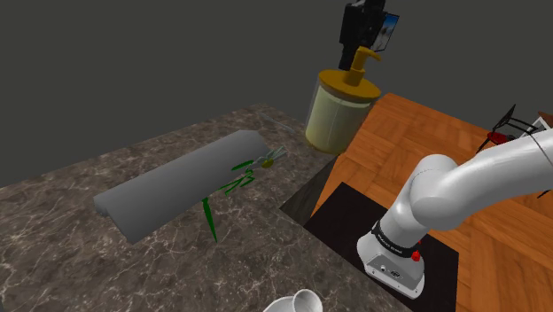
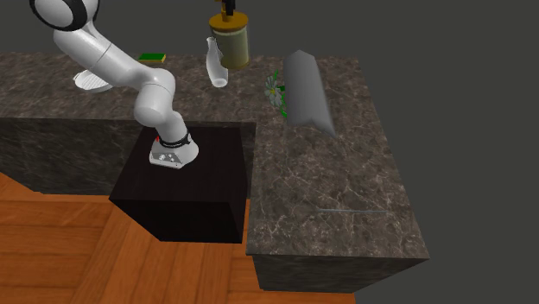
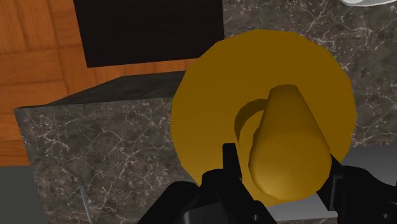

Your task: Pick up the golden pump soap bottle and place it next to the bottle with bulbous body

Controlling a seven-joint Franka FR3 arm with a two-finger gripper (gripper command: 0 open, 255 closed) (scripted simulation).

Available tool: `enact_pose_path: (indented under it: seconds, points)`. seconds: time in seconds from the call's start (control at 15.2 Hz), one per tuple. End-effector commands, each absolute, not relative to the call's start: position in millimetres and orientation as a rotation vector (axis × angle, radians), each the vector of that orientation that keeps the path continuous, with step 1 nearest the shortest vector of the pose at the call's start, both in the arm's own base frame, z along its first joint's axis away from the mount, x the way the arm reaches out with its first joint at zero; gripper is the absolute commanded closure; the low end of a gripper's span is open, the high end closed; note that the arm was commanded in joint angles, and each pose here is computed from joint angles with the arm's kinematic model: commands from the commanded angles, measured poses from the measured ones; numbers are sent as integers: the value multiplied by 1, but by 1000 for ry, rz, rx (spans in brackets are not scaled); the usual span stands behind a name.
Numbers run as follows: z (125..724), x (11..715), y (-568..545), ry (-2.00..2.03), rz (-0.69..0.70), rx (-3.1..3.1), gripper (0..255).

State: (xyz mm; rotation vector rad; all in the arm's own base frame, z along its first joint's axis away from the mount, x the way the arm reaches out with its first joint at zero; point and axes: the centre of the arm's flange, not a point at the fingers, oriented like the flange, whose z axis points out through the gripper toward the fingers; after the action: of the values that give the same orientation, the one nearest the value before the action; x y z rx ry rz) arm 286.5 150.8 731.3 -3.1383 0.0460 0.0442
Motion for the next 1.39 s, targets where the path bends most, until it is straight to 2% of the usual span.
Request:
enact_pose_path:
  seconds: [0.0,1.32]
  points:
    - [731,274,175,48,44,-3138,255]
    - [731,161,414,48,44,-3138,255]
